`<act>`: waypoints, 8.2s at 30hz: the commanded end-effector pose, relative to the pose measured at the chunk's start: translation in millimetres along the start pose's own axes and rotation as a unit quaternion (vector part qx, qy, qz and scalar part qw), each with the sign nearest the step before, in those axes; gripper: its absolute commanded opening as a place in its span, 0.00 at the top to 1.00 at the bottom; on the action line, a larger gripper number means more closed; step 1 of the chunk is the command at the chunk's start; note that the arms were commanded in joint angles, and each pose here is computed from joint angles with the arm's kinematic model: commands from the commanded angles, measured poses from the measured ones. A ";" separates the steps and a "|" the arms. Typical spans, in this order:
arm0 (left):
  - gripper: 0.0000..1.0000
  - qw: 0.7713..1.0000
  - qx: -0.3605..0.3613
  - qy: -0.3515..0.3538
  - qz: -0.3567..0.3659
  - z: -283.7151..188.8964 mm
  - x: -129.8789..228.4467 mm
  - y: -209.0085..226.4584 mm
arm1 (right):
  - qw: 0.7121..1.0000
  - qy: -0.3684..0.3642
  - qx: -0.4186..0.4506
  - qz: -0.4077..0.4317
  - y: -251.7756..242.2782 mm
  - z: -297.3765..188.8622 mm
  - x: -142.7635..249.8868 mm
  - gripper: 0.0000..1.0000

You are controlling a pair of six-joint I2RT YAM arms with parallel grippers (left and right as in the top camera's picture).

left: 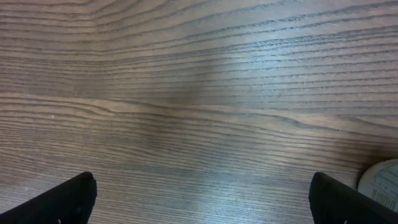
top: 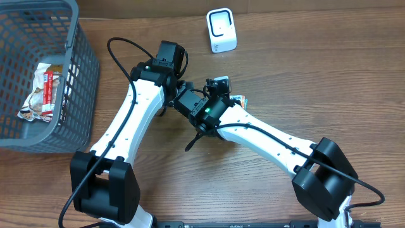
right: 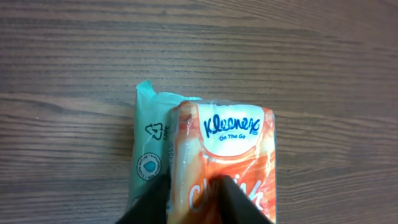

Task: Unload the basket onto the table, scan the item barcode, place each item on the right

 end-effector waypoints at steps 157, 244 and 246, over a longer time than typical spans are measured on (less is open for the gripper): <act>0.00 1.000 -0.003 -0.004 0.001 0.1 -1.3 2.1 | 0.911 0.183 -0.326 0.177 -103.3 13.9 -50.8 0.31; 0.00 1.000 -0.004 -0.005 -0.010 0.6 -2.0 5.2 | 0.926 0.076 -0.369 -0.013 48.6 -43.5 32.7 0.52; 0.01 1.000 -0.005 -0.005 -0.010 0.6 -2.0 5.3 | 0.934 0.052 -0.354 -0.011 44.4 -51.8 13.4 0.48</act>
Point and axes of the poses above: each gripper's point midway between its finger pads, its own z axis out along the fingers, its own y axis along the line the jaws close on, x = y × z, the point moved 4 cm from there along -z, back along the fingers, and after that the axes turned 15 degrees about z, right-handed, at the moved point
